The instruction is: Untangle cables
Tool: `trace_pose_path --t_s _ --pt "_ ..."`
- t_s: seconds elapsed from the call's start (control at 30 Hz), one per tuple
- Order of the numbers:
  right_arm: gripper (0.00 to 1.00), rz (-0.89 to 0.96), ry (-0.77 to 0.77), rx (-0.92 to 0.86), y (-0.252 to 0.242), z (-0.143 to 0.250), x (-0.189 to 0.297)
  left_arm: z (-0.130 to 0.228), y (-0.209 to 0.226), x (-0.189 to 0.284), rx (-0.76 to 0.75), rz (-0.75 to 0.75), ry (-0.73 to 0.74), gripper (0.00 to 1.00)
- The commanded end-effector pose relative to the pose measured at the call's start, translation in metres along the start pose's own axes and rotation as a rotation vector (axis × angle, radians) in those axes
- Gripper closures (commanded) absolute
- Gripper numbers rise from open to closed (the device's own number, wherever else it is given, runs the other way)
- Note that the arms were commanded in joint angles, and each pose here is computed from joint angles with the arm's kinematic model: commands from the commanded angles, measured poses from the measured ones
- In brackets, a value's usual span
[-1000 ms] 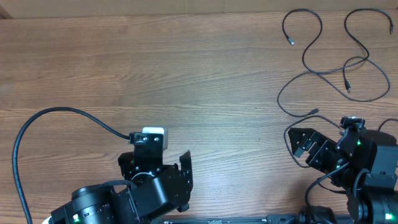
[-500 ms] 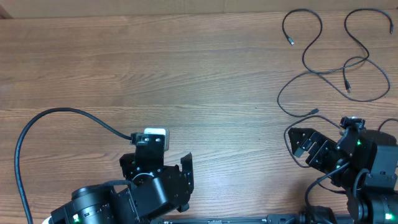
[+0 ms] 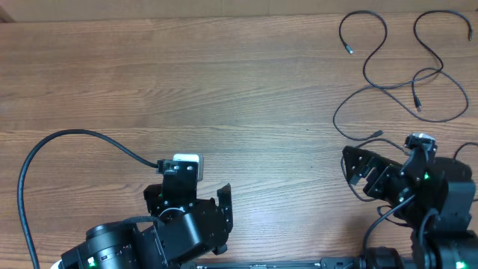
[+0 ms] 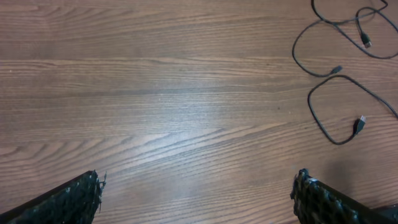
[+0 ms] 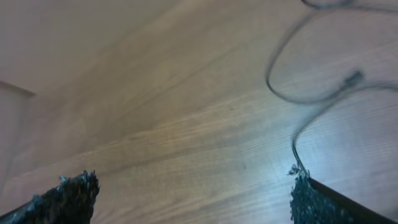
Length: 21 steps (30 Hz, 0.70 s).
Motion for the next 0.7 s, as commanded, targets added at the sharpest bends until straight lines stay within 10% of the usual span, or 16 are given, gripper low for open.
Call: trace_pose_path --t_s 0.0,0.67 --pt "0.0 -0.055 -0.036 0.099 0.001 0.005 -0.001 0.001 -0.001 -0.001 0.007 -0.002 0.003 0.01" --pt "0.0 -0.31 -0.383 0.472 -0.018 0.04 -0.018 0.001 -0.001 -0.001 0.007 -0.002 0.003 0.01"
Point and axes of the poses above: each gripper's point midway between its finger pads, its own x axis back along the fingers, its own y axis along the line the jaws close on, z = x × y, the point moved 7 cm from there along x, back along the fingers, and after that the axes turned 10 degrees about -x, right-handed, at the moved point
